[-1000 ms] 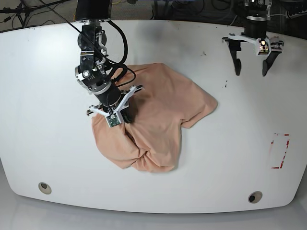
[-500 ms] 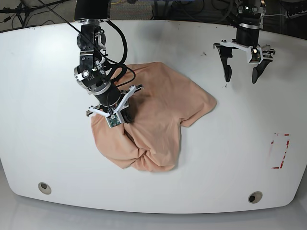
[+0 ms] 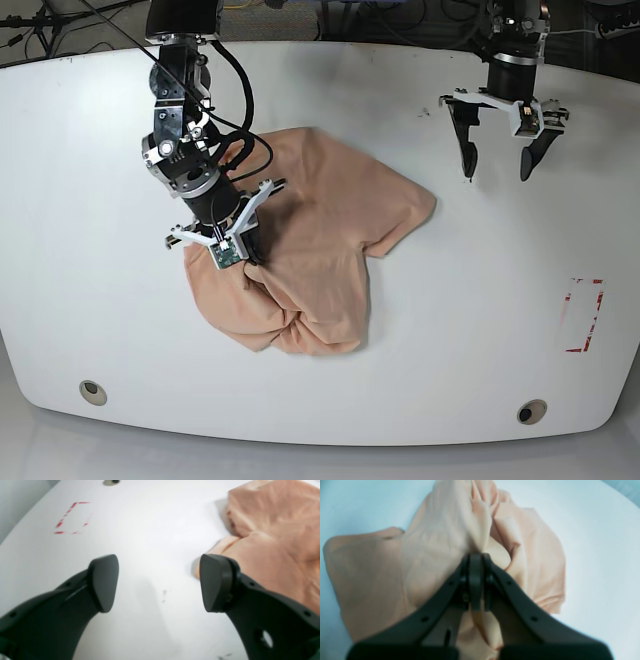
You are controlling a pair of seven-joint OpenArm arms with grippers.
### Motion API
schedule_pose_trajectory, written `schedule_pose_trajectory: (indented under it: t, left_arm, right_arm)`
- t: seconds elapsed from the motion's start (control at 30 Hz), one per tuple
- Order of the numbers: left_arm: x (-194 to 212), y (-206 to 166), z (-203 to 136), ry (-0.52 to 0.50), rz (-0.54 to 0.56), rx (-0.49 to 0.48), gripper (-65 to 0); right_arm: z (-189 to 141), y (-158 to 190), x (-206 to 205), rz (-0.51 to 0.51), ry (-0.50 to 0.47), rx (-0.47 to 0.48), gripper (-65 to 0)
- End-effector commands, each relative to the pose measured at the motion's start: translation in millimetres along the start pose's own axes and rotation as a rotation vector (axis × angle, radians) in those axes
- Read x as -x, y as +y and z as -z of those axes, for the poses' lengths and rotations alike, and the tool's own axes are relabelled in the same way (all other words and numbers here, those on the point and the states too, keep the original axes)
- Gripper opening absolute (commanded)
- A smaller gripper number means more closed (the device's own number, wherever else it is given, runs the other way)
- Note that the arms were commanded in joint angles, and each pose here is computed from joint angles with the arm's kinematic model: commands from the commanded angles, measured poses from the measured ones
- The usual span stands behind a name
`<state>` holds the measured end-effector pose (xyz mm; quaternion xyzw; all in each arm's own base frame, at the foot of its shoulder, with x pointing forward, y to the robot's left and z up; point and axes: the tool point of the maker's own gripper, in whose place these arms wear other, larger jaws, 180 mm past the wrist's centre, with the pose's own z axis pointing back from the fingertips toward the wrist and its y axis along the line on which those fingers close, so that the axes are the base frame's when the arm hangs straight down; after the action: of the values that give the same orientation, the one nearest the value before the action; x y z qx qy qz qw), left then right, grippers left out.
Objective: Fold the T-shirt properly
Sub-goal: 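Move the left gripper down toward the shirt's opposite edge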
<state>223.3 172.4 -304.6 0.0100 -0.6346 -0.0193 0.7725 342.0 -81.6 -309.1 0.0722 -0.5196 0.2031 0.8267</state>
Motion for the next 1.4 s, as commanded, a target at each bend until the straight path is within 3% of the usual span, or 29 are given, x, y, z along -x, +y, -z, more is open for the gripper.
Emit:
schedule_pose_trajectory:
  t: [0.0, 0.23, 0.3, 0.37, 0.63, 0.9, 1.37]
  left_arm:
    - [-11, -14, 1, -0.038, 0.008, 0.045, -17.4]
    - [-3, -39, 10, 0.021, 0.011, 0.113, -17.0]
    - [4, -43, 13, 0.064, 0.018, 0.126, -16.4]
    - [22, -54, 29, 0.197, 0.028, 0.15, -15.1]
    - [41, -61, 41, 0.285, 0.022, 0.161, -15.0]
    - [39, -68, 55, 0.294, 0.007, 0.172, -15.7]
    - [6, -86, 72, 0.196, 0.008, 0.212, -15.8]
  right_arm:
    - [-8, -3, -29, -0.026, -0.089, 0.007, -64.8]
    - [-11, -5, -44, -0.044, -0.123, 0.012, -64.7]
    - [-10, -4, -46, -0.046, -0.126, 0.011, -64.7]
    - [-6, -5, -46, -0.039, -0.13, 0.008, -64.9]
    - [-8, -6, -44, -0.039, -0.128, 0.011, -65.0]
    - [-11, -8, -41, -0.05, -0.126, 0.019, -65.0]
    - [-11, -11, -49, -0.065, -0.145, 0.023, -65.0]
